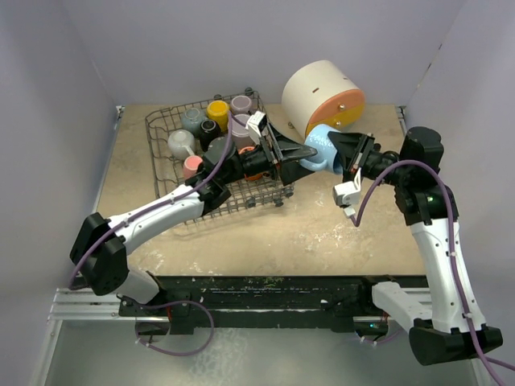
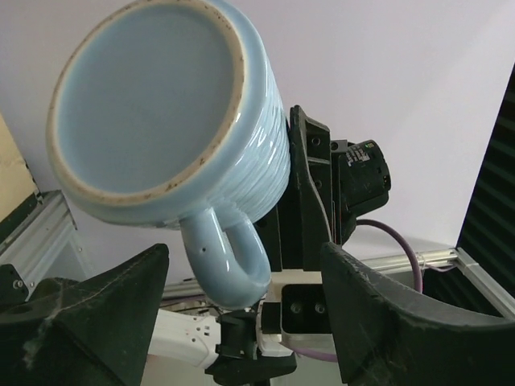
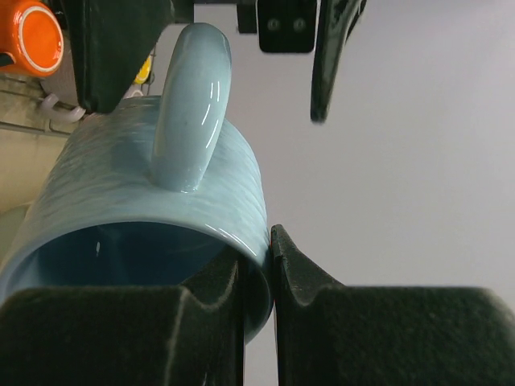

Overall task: Load the cups into the dish rack
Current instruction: Turn the cup upside down in the dish rack.

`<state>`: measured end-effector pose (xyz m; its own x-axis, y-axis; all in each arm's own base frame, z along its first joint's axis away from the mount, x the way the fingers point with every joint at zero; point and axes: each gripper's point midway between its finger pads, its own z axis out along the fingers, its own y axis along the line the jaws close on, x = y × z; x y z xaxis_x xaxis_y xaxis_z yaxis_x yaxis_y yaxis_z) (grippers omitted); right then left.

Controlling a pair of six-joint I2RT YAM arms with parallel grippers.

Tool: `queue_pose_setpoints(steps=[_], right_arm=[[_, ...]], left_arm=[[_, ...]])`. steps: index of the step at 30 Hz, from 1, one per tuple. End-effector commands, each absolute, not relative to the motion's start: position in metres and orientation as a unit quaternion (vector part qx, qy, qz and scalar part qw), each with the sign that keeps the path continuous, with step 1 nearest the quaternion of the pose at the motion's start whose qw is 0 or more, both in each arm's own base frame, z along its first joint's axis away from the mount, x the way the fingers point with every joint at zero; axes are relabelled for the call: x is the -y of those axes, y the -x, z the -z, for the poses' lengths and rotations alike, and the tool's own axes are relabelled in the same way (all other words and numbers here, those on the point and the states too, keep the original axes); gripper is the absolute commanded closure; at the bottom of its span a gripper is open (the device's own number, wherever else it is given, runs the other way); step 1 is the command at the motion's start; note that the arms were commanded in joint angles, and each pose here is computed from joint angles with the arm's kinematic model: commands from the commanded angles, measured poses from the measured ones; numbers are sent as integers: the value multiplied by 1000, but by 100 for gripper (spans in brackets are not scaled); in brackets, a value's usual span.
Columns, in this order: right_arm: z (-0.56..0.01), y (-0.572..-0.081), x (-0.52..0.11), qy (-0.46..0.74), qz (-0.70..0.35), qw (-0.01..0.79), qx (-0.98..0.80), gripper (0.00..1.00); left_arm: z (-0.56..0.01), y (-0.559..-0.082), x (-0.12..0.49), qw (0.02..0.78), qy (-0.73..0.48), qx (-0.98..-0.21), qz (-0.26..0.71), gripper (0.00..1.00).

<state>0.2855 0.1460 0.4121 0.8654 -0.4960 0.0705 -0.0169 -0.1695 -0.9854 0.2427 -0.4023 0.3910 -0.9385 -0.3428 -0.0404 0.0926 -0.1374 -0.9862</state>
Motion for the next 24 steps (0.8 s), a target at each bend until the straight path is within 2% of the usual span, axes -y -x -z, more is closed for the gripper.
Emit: queue_pose_setpoints(steps=[1, 4, 9, 11, 13, 14, 19, 22, 24], right_arm=[[-451, -261, -157, 732, 253, 629, -62, 100], [-447, -257, -160, 739, 258, 621, -46, 100], [-444, -249, -164, 743, 256, 618, -28, 100], [-440, -246, -165, 747, 252, 615, -21, 100], [-436, -244, -167, 751, 248, 612, -18, 100], [-435, -242, -167, 751, 246, 612, -16, 100], [-432, -239, -167, 750, 242, 615, -20, 99], [-431, -238, -166, 748, 242, 618, -24, 80], [-429, -237, -165, 746, 242, 620, -29, 63]], left_arm=[[-421, -227, 413, 128, 54, -613, 778, 25], [-419, -224, 420, 118, 46, -616, 777, 33], [-414, -224, 426, 110, 41, -619, 776, 58], [-416, -224, 427, 111, 39, -618, 778, 71], [-416, -224, 427, 114, 36, -616, 779, 94], [-416, -224, 427, 116, 36, -616, 778, 100], [-421, -223, 417, 134, 42, -595, 791, 100], [-430, -221, 407, 147, 46, -577, 802, 100], [-433, -223, 402, 155, 53, -570, 805, 100]])
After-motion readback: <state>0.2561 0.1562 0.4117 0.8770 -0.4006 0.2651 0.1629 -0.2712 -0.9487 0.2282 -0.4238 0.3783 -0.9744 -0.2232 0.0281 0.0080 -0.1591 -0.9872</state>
